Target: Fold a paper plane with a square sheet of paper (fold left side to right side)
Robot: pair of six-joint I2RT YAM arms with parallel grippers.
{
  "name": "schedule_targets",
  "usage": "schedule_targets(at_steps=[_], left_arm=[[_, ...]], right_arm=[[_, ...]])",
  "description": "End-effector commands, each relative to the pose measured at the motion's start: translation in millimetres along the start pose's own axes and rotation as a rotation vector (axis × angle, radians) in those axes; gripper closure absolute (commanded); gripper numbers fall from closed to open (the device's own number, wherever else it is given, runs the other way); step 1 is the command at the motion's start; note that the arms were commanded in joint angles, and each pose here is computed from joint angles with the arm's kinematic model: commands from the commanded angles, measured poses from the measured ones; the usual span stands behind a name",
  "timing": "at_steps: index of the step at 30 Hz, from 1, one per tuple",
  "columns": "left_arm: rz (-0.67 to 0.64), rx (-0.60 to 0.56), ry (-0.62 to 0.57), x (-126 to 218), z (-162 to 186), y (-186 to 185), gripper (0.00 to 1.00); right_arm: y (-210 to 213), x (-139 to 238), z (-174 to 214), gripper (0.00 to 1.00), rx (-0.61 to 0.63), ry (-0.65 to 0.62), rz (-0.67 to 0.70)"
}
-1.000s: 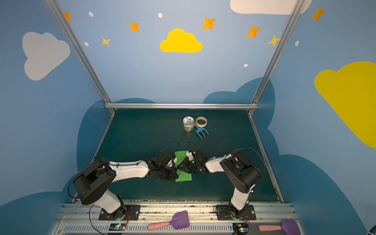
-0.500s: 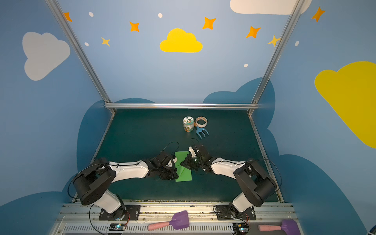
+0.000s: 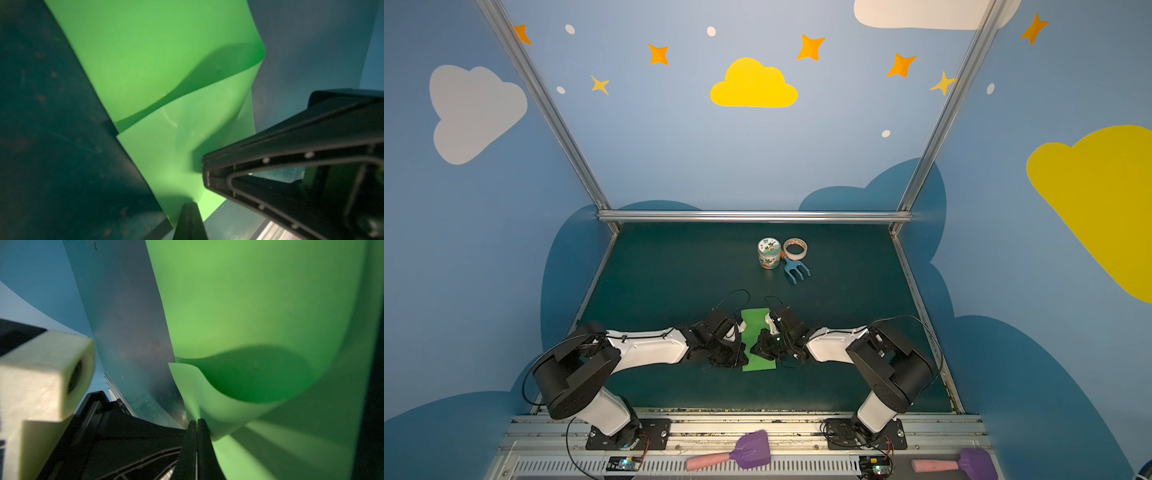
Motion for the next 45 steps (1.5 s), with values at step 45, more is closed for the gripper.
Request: schedule_targets(at_steps=[45], left_arm=[[0.028, -0.092, -0.011, 13.3, -37.8, -47.4, 0.96]], right_arm=[[-92.3, 5.5, -11.7, 1.0, -0.112, -0.014, 0.148]])
Point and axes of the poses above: each gripper's point midway between its finger pads, its own x axis back along the fingers, its own y axis along the line the jaws close on, z = x × y, the point moved 1 cm from there along x, back along the fingers, and after that the axes turned 5 degrees about x, right-handed, at the moved point
